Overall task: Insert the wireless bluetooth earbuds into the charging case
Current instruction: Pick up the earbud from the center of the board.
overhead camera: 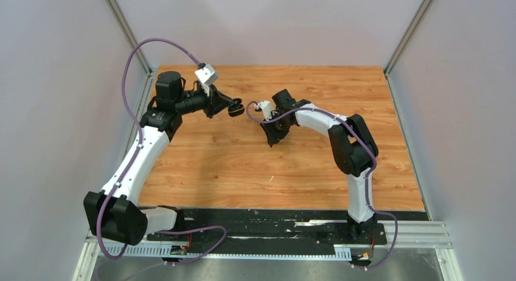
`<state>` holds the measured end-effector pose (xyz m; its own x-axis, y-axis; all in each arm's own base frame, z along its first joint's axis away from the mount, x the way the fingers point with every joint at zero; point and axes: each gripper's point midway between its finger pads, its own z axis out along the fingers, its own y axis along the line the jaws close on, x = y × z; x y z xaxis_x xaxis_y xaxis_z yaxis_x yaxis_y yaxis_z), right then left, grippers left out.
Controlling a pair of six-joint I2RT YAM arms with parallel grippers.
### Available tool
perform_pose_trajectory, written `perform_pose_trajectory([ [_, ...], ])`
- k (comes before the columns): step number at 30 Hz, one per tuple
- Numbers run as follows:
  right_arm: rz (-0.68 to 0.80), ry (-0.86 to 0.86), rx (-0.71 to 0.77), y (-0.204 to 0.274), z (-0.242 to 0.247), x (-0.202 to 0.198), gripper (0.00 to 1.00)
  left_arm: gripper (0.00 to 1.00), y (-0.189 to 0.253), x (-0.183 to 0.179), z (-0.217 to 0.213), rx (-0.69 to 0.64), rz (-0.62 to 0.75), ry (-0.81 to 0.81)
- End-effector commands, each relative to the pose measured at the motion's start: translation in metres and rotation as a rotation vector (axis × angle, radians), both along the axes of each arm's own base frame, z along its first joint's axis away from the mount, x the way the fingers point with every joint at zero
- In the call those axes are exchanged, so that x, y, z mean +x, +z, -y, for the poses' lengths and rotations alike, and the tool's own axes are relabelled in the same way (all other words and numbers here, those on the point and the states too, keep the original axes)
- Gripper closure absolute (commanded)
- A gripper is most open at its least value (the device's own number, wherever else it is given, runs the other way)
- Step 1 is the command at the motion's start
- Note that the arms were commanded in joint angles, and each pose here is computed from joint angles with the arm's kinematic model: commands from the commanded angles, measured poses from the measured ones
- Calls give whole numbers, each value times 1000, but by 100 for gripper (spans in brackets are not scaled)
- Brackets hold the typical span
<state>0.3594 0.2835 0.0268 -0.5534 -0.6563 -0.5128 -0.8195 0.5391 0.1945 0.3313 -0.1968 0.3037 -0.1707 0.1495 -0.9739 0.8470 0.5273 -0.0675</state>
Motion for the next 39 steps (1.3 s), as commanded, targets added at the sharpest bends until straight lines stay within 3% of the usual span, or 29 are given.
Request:
perform_pose_trajectory([
  [1, 32, 15, 0, -2, -7, 4, 67, 100, 15, 2, 0, -25, 58, 1],
  [10, 30, 42, -2, -5, -14, -1, 73, 100, 13, 0, -1, -21, 56, 1],
  [16, 49, 42, -18, -6, -11, 1, 82, 100, 10, 1, -2, -20, 51, 4],
  [19, 69, 51, -19, -4, -11, 2, 92, 100, 8, 1, -2, -19, 46, 5],
  [23, 125, 65, -8, 14, -12, 10, 96, 100, 6, 4, -2, -19, 45, 9],
  [25, 180, 74, 7, 35, -13, 15, 100, 100, 6, 7, -2, -18, 45, 16],
  [33, 481, 131, 193, 177, 2, 22, 100, 100, 4, 22, 4, -28, 17, 5],
  [39, 870, 275, 387, 302, 2, 5, 100, 100, 12, 24, 22, -28, 33, -56],
])
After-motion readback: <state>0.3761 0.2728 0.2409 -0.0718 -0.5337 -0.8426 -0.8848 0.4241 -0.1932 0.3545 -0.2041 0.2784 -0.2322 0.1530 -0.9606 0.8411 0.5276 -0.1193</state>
